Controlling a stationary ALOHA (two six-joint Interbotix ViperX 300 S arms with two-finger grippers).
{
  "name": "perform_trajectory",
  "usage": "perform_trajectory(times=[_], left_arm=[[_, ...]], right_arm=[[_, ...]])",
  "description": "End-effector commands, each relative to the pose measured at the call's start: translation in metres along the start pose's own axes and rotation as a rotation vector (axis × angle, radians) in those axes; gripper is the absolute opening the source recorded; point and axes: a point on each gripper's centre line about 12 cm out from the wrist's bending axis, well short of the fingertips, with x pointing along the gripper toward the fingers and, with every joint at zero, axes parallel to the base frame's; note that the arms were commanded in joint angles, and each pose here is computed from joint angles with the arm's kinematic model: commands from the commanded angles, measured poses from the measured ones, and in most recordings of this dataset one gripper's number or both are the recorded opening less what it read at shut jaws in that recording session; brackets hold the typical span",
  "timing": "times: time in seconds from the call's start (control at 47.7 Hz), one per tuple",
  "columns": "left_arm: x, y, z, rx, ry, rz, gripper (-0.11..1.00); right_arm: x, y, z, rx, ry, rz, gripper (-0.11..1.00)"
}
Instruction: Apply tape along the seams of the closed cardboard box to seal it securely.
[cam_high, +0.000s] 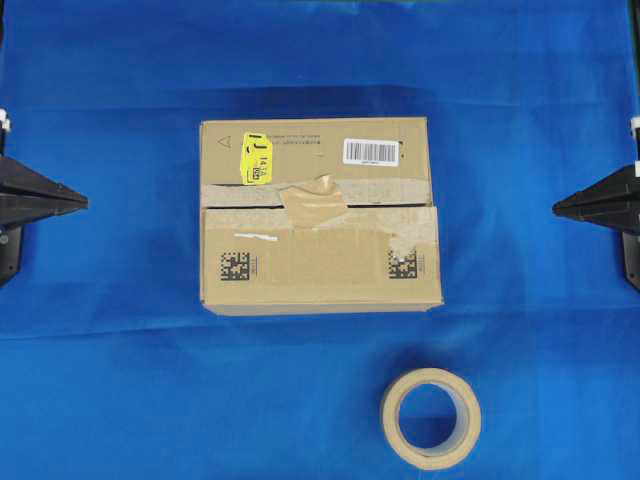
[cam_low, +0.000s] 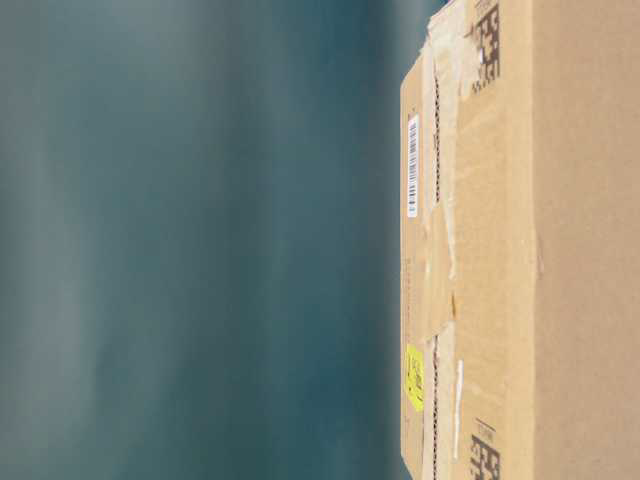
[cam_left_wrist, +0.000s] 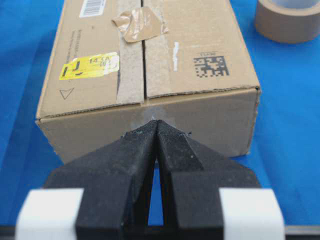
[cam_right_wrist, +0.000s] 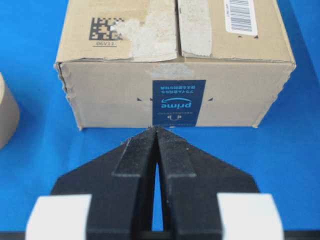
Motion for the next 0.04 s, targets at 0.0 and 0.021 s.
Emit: perform_trajectory(times=[0.0,0.021], left_arm=[[0.0015,0.0006,0.0029,0.000,0.002,0.001,0.00],[0.0015,0.0006,0.0029,0.000,0.002,0.001,0.00]], right_arm=[[0.0002,0.0005,0.0066,0.003,-0.014,0.000,0.00],[0.0002,0.0006,0.0066,0.005,-0.014,0.001,0.00]])
